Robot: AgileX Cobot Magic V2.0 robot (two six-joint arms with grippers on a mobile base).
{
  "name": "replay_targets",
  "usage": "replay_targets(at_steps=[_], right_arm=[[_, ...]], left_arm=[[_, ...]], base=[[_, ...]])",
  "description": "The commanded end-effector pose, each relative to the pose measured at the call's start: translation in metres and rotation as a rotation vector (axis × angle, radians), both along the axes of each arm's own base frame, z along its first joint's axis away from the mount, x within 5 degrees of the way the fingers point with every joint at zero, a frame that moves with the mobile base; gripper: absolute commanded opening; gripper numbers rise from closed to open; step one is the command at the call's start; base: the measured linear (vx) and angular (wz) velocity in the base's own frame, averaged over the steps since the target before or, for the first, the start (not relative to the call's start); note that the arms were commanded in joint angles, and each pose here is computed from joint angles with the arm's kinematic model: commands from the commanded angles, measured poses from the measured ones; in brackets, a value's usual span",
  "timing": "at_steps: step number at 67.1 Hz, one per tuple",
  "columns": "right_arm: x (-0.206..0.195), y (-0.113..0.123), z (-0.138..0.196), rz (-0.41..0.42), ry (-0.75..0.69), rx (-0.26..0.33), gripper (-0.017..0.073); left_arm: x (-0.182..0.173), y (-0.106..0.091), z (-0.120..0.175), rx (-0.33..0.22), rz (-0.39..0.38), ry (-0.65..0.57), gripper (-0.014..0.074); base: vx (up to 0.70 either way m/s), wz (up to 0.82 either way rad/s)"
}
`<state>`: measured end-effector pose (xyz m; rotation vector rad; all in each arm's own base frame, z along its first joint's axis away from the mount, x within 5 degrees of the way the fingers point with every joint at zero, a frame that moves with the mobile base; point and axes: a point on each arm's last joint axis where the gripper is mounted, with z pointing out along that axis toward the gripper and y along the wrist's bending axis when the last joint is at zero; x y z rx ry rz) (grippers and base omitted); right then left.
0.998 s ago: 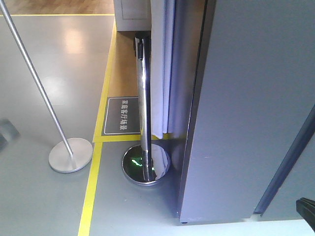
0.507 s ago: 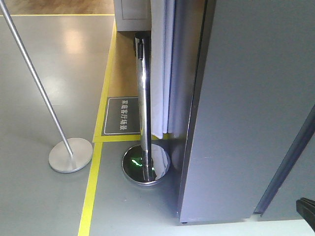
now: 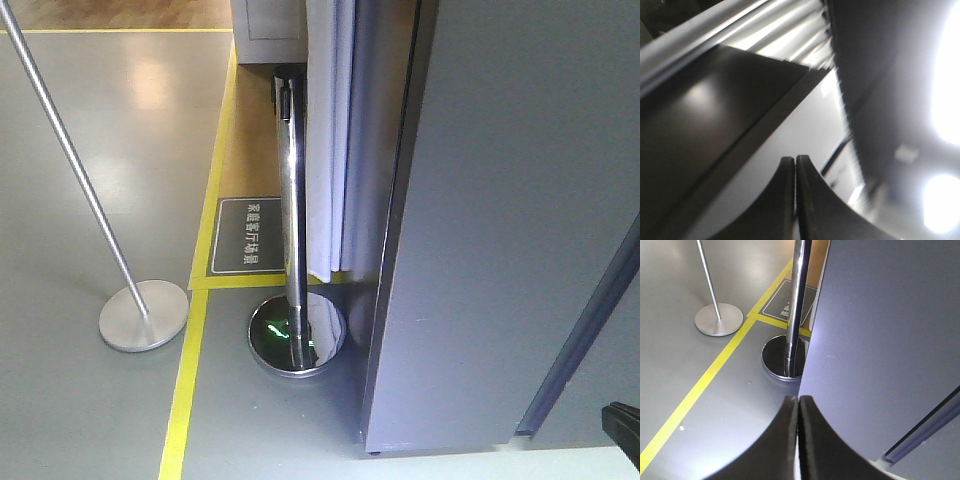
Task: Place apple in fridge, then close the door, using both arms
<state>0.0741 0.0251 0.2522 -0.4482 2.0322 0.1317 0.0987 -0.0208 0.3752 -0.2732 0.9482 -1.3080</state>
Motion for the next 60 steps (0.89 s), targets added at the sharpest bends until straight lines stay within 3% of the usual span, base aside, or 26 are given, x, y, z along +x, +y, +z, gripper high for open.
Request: replay_targets(at_steps=[1, 2, 4, 7, 13, 18, 23, 34, 37, 42, 46, 51, 60], right_arm=[[0.004, 0.000, 0.014, -0.008, -0.085, 0.016, -0.0006], [0.004, 0.000, 0.014, -0.008, -0.085, 0.016, -0.0006], [0.004, 0.000, 0.014, -0.008, -0.085, 0.016, -0.0006], [0.004, 0.000, 0.014, -0.008, -0.085, 0.016, -0.0006], [0.004, 0.000, 0.014, -0.008, -0.085, 0.016, -0.0006], [0.004, 0.000, 0.014, -0.008, -0.085, 0.016, -0.0006], [0.004, 0.000, 0.014, -0.008, -0.085, 0.016, -0.0006], [0.004, 0.000, 0.014, -0.008, -0.085, 0.016, -0.0006], [0.004, 0.000, 0.014, -0.008, -0.085, 0.016, -0.0006], [0.004, 0.000, 0.014, -0.008, -0.085, 0.016, -0.0006], [0.004, 0.000, 0.014, -0.008, -0.085, 0.016, -0.0006], [0.004, 0.000, 0.014, -0.008, -0.085, 0.016, -0.0006], [0.004, 0.000, 0.014, -0.008, -0.085, 0.016, -0.0006]], left_arm=[[-0.001, -0.008, 0.004, 0.282, 0.128, -0.116, -0.0008], [-0.001, -0.009, 0.002, 0.336, 0.149, -0.130, -0.0008], [-0.001, -0.011, 0.001, 0.391, 0.168, -0.146, -0.0008], [-0.001, -0.012, 0.000, 0.427, 0.178, -0.153, -0.0008], [-0.002, -0.010, 0.002, 0.364, 0.163, -0.145, -0.0008], [-0.002, -0.005, 0.006, 0.300, 0.201, -0.161, -0.0008], [0.000, 0.001, 0.008, 0.326, 0.315, -0.177, -0.0008], [0.010, 0.008, -0.002, 0.579, 0.571, -0.110, -0.0008], [0.013, 0.011, -0.005, 0.602, 0.604, -0.058, -0.0008], [0.017, 0.018, -0.013, 0.574, 0.634, 0.051, -0.0008], [0.018, 0.025, -0.023, 0.508, 0.651, 0.152, -0.0008], [0.017, 0.030, -0.046, 0.470, 0.667, 0.289, -0.0008], [0.010, 0.030, -0.081, 0.516, 0.677, 0.371, -0.0008]], base=[[0.00, 0.00], [0.00, 0.00], [0.00, 0.00], [0.00, 0.00], [0.00, 0.00], [0.00, 0.00], [0.00, 0.00], [0.00, 0.00], [0.00, 0.00], [0.00, 0.00], [0.00, 0.00], [0.00, 0.00], [0.00, 0.00]])
